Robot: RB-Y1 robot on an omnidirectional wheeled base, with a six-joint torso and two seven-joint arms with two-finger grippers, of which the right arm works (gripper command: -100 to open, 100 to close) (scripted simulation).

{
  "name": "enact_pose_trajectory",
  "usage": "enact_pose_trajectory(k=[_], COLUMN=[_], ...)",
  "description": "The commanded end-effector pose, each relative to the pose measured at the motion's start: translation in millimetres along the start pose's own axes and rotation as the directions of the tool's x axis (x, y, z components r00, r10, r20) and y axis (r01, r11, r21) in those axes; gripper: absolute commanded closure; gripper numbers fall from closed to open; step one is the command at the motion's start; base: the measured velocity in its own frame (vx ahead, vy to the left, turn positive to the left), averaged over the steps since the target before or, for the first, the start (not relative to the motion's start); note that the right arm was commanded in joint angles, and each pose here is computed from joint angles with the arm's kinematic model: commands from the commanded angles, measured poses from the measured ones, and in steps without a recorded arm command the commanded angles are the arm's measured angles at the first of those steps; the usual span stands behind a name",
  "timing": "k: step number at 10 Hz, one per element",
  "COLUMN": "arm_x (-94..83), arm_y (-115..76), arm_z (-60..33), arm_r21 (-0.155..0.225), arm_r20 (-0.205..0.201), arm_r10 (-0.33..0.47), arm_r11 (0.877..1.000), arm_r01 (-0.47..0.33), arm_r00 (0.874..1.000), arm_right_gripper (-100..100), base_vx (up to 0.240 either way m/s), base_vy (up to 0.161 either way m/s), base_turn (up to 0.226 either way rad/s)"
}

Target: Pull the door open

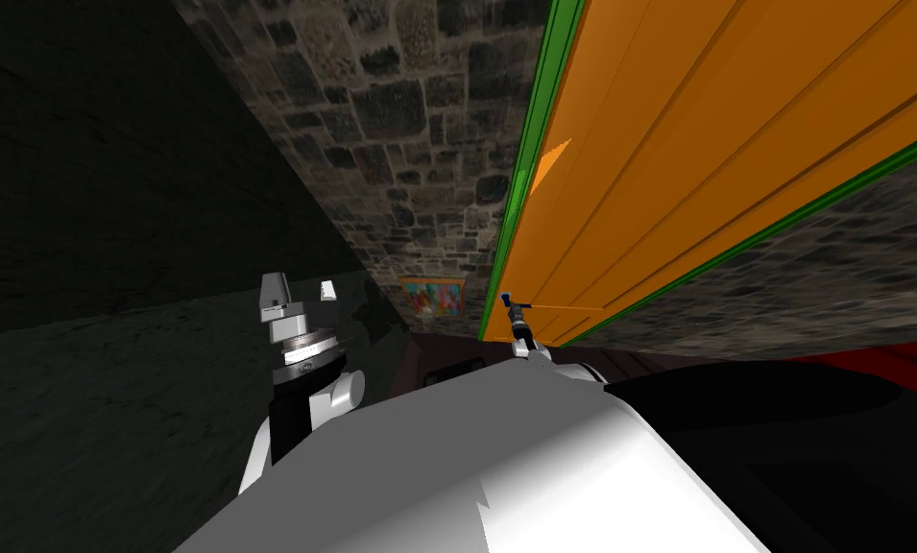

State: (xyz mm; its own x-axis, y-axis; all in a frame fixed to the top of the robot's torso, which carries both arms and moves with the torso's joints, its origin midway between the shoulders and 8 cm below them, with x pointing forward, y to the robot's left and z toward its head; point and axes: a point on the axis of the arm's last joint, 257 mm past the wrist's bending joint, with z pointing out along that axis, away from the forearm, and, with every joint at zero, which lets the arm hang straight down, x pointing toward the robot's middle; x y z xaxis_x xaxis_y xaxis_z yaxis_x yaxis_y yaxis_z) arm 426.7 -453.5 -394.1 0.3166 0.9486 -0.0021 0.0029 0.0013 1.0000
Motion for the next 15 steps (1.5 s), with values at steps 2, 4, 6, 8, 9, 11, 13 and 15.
enact_pose_trajectory(k=[2, 4, 6, 8, 9, 11, 13, 15], arm_x=[1.1, 2.5, 5.1, 8.4, 10.2, 11.6, 14.6, 15.9], arm_y=[0.3, 0.8, 1.4, 1.7, 1.7, 1.7, -0.9, 0.1], arm_z=[-0.8, -2.0, -4.0, -7.1, -8.8, -10.3, -14.7, -18.5], arm_r21=[-0.001, -0.003, -0.004, -0.004, -0.003, -0.002, 0.003, 0.000], arm_r20=[-0.012, -0.029, -0.058, -0.094, -0.113, -0.128, -0.148, -0.175], arm_r10=[0.000, 0.000, 0.000, 0.000, 0.001, 0.002, 0.002, 0.001], arm_r11=[1.000, 1.000, 1.000, 1.000, 1.000, 1.000, 1.000, 1.000], arm_r01=[0.000, 0.000, 0.000, -0.001, -0.001, -0.002, -0.001, -0.001], arm_r00=[1.000, 1.000, 0.998, 0.996, 0.994, 0.992, 0.989, 0.985], arm_right_gripper=[100, 100, 100, 100, 100, 100, 100, 100], base_vx=[-0.056, -0.182, -0.207, -0.246, -0.237, -0.224, -0.126, -0.218], base_vy=[-0.002, -0.012, -0.049, -0.052, -0.071, -0.037, -0.013, -0.021], base_turn=[0.036, 0.083, 0.121, 0.145, 0.141, 0.085, 0.052, 0.094])
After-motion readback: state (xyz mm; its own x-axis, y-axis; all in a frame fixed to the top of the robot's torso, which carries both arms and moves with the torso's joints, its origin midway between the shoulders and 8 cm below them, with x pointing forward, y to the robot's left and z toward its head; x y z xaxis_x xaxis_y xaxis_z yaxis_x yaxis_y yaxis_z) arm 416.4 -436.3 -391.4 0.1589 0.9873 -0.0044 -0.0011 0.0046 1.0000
